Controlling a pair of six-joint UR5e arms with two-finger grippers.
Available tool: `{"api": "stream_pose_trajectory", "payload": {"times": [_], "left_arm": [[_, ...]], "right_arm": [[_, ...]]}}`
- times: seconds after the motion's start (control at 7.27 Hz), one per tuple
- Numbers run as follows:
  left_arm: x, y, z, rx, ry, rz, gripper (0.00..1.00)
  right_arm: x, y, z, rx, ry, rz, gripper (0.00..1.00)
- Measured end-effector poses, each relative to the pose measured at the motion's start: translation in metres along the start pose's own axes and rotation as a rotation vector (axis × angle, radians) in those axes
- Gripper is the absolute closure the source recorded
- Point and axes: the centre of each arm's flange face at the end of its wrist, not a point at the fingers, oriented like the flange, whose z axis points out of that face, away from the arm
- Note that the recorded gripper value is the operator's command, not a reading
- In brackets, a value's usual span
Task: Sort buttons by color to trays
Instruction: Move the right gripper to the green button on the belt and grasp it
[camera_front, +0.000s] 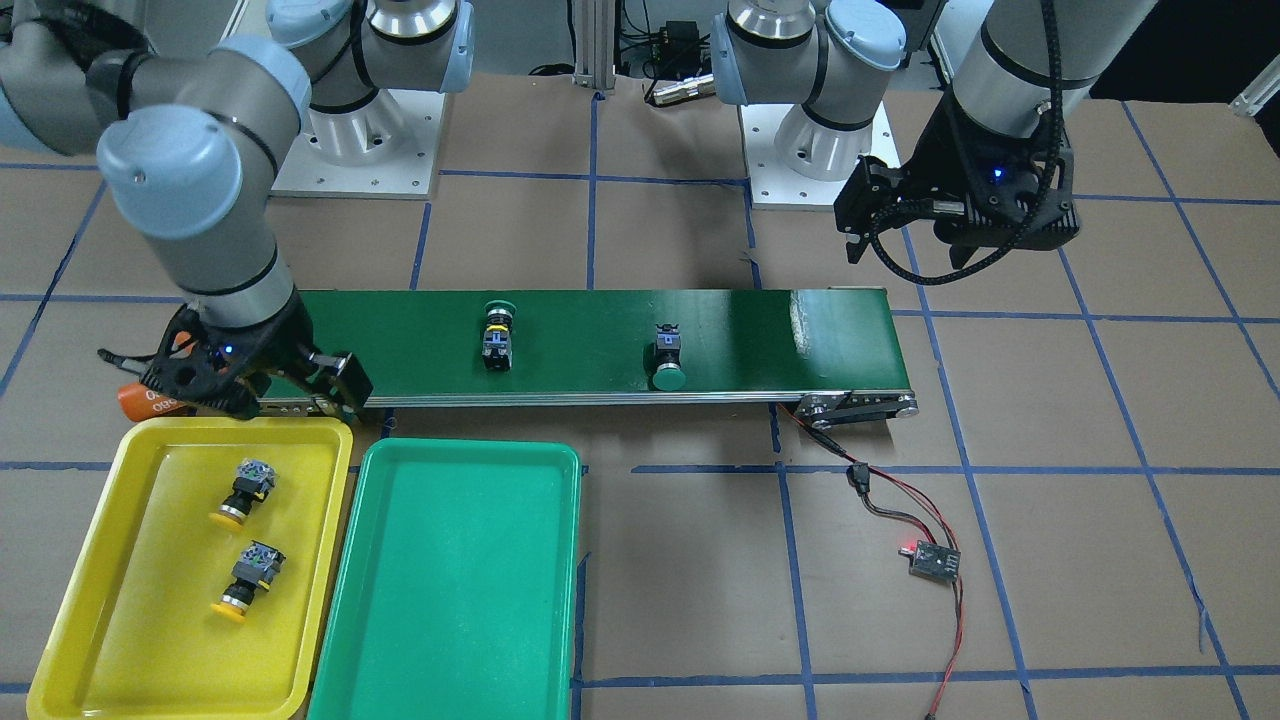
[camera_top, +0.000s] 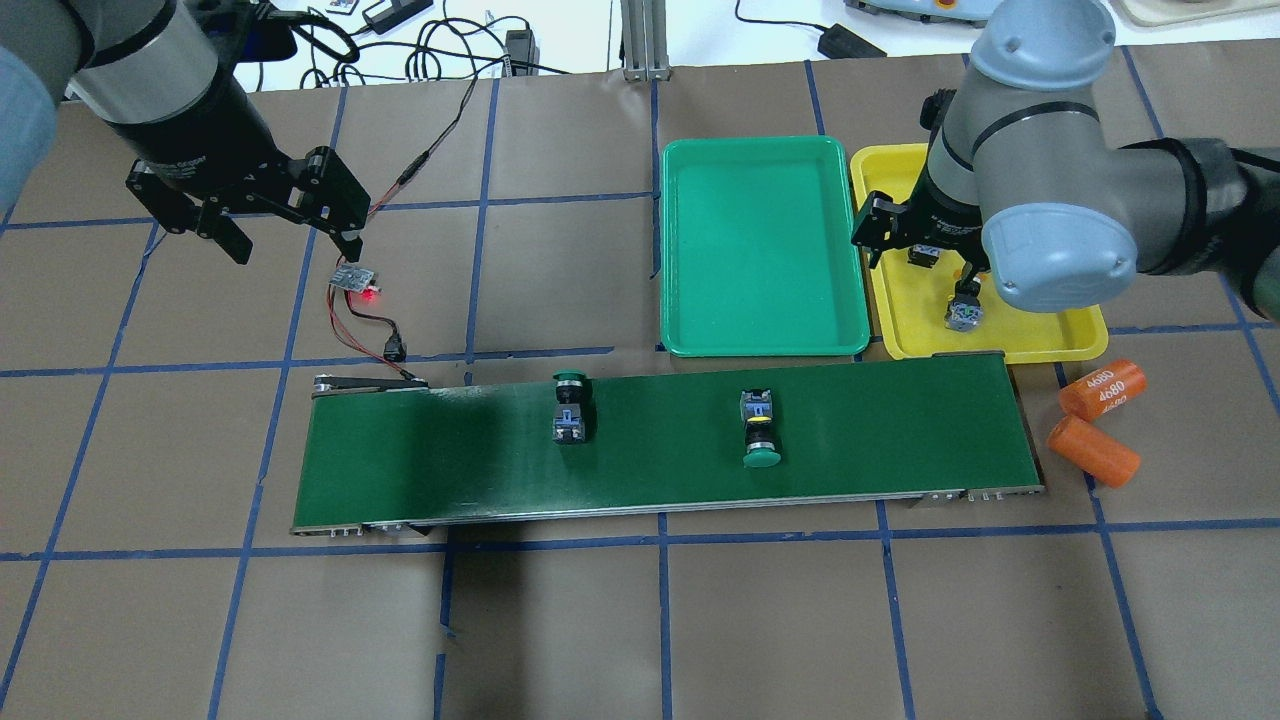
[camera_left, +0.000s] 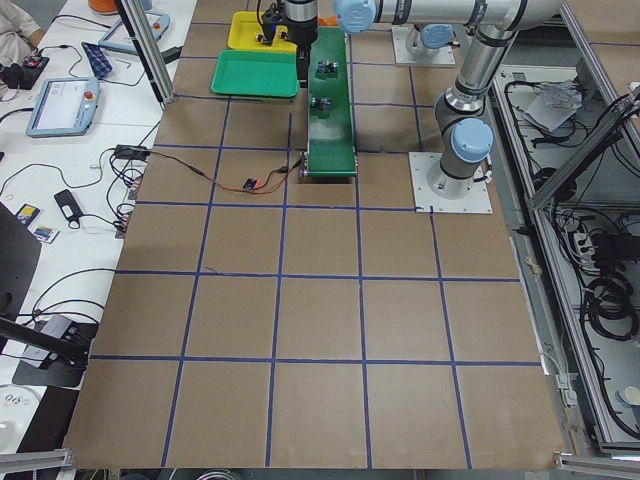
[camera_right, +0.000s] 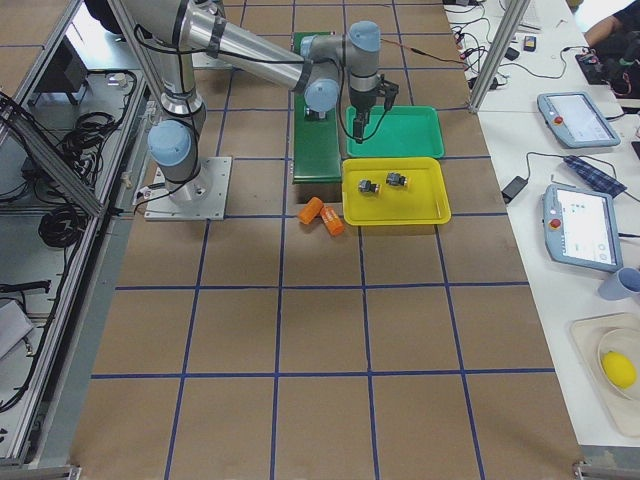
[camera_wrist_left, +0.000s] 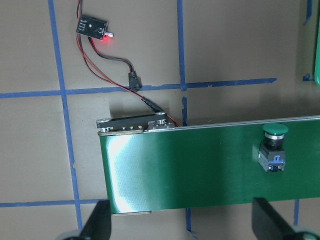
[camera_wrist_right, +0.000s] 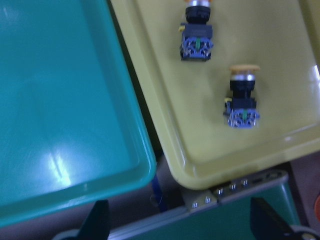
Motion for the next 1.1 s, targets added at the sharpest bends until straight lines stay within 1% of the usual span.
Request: {"api": "stream_pose_trajectory", "payload": {"times": [0.14,0.28,0.55,0.69,0.83,0.96,1.1], "left_arm": [[0.0,0.0,0.0,0.0,0.0,0.0,0.0],[0.0,0.0,0.0,0.0,0.0,0.0,0.0],[0.0,0.0,-0.001,0.002,0.0,-0.001,0.0],[0.0,0.0,-0.001,0.002,0.0,-0.001,0.0],[0.0,0.0,-0.001,0.002,0.0,-0.001,0.0],[-0.001,0.0,-0.001,0.002,0.0,-0.002,0.0],[-0.001,0.0,-0.001,0.003,0.0,-0.002,0.0]], "right_arm": [[-0.019,0.024,-0.006,-0.05,-0.014,0.01,0.0],[-0.037,0.038,-0.001,-0.089,-0.021,0.018,0.0],[-0.068,0.053,0.028,-0.166,-0.022,-0.01,0.0],[-0.077,0.058,0.045,-0.203,-0.005,-0.025,0.0],[-0.079,0.063,0.058,-0.235,0.009,-0.031,0.2],[-0.078,0.069,0.07,-0.262,0.022,-0.036,0.82],[-0.075,0.074,0.081,-0.286,0.034,-0.039,1.0]]}}
